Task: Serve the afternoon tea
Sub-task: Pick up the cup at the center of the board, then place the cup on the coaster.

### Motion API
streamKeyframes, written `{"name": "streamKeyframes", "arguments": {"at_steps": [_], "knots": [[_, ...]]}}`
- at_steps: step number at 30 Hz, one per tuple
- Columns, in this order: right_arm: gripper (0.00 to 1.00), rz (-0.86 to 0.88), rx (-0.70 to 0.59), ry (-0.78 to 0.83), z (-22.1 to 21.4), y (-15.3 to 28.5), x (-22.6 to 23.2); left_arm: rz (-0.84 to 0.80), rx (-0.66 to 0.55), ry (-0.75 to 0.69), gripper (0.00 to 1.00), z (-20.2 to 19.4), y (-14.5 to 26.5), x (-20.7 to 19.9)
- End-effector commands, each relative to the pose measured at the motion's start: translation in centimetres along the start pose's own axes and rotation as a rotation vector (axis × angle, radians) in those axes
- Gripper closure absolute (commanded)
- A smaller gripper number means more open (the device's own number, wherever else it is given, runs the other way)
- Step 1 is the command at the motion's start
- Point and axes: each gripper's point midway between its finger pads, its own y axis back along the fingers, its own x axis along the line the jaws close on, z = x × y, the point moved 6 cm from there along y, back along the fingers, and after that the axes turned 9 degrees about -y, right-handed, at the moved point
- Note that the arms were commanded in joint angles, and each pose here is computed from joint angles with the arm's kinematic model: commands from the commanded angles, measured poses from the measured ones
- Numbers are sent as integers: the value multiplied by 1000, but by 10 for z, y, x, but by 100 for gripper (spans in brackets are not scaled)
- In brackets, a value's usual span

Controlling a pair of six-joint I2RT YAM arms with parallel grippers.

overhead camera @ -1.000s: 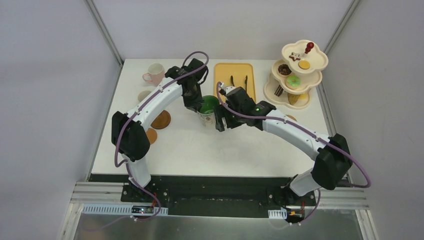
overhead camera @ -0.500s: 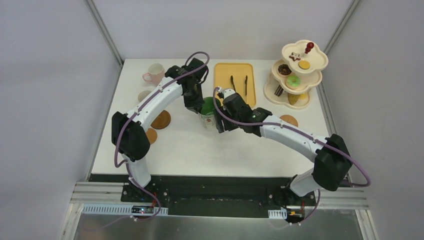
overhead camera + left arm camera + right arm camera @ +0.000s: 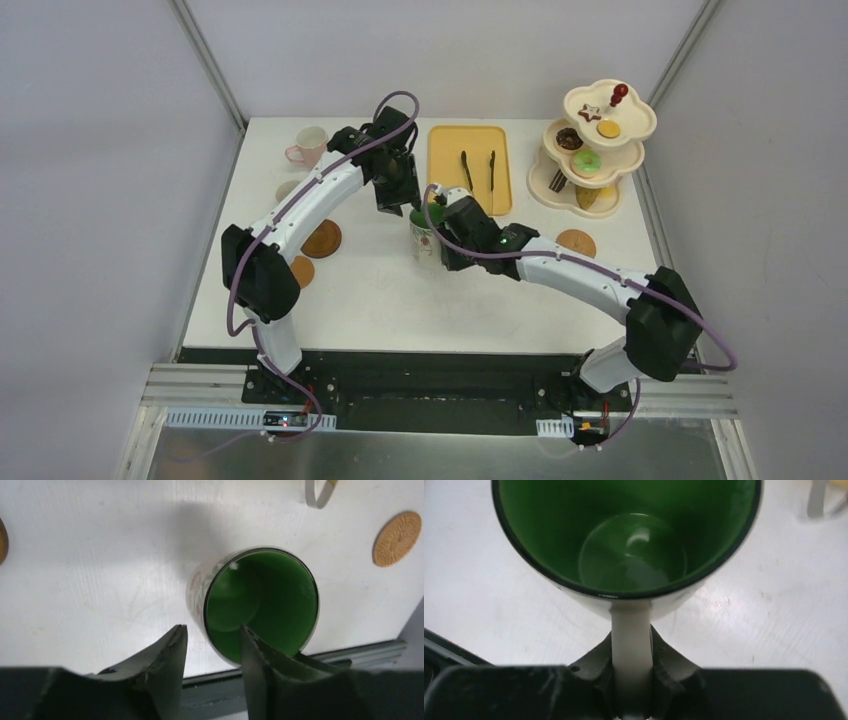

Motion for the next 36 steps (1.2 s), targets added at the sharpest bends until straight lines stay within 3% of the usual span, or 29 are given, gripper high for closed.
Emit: {"name": "streamKeyframes", "arguments": {"at_steps": [1, 4, 6, 10, 12, 15, 18, 22, 29, 36], "knots": [[100, -79, -168, -194, 17, 24, -15, -166, -59, -52, 55, 9, 41, -24], [100, -38, -232, -231, 12, 28, -20, -200, -62, -46, 74, 10, 38, -29], [100, -35, -240, -234, 11, 30, -21, -188, -31, -19, 75, 4, 29, -25], [100, -69, -207, -233, 1, 38, -32, -146, -82, -22, 56, 6, 37, -18], [100, -306, -367, -427, 8, 50, -64, -147, -124, -45, 50, 10, 47, -16], [100, -487, -458, -483, -1, 70, -101, -187, -178, -67, 35, 13, 61, -18], [100, -617, -518, -549, -2, 89, -139, -254, -211, -68, 27, 10, 66, -21], [100, -722, -570, -647, -2, 104, -185, -292, -207, -67, 25, 3, 67, -22], [100, -814, -635, -682, -6, 98, -240, -306, -195, -78, 25, -3, 77, -21], [100, -779, -628, -583, 4, 87, -252, -308, -188, -82, 25, -8, 82, -18]]}}
